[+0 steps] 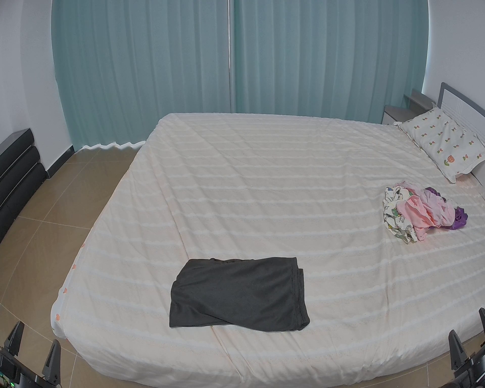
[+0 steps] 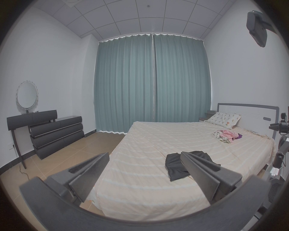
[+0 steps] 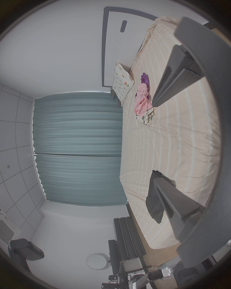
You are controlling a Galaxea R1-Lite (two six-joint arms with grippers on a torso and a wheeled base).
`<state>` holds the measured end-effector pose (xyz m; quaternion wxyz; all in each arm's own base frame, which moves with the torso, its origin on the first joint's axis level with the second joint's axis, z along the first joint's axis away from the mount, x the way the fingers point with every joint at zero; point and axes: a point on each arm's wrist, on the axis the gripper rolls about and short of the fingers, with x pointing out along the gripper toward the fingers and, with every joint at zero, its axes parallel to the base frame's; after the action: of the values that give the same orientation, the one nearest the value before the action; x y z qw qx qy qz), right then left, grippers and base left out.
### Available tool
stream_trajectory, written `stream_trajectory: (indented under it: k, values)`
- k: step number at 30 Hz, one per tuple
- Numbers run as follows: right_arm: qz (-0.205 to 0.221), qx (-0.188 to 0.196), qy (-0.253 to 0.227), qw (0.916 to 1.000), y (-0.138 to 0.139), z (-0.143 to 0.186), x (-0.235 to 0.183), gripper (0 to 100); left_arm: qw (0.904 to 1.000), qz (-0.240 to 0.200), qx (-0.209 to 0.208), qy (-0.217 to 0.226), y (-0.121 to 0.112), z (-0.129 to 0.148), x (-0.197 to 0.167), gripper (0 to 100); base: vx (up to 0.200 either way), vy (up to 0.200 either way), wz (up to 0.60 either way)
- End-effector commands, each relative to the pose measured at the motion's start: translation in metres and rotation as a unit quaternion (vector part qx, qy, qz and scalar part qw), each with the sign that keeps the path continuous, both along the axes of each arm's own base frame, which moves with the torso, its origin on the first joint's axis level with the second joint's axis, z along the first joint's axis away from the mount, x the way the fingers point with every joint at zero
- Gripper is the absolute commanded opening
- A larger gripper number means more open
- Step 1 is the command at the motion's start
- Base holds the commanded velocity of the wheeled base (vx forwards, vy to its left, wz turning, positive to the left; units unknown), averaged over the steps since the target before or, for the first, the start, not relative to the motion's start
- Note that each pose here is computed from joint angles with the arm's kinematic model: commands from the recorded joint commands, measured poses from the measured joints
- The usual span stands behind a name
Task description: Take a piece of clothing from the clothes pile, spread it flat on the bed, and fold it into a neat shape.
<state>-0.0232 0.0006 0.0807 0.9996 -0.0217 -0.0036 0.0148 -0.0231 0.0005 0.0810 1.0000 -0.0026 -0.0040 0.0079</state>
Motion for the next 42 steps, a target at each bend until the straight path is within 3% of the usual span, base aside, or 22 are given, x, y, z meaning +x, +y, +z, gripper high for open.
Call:
stream_trajectory:
  k: [1, 42]
  values:
    - [0.000, 0.007, 0.004, 1.0000, -0.0001, -0.0054, 0.0004, 100, 1.0000, 0.000, 0.000, 0.008, 0.0000, -0.0045, 0.0012, 100, 0.000, 0.000, 0.00]
    - [-0.004, 0.016, 0.004, 0.9999, -0.0003, -0.0053, 0.0004, 100, 1.0000, 0.001, 0.000, 0.008, 0.0000, -0.0045, 0.0012, 100, 0.000, 0.000, 0.00]
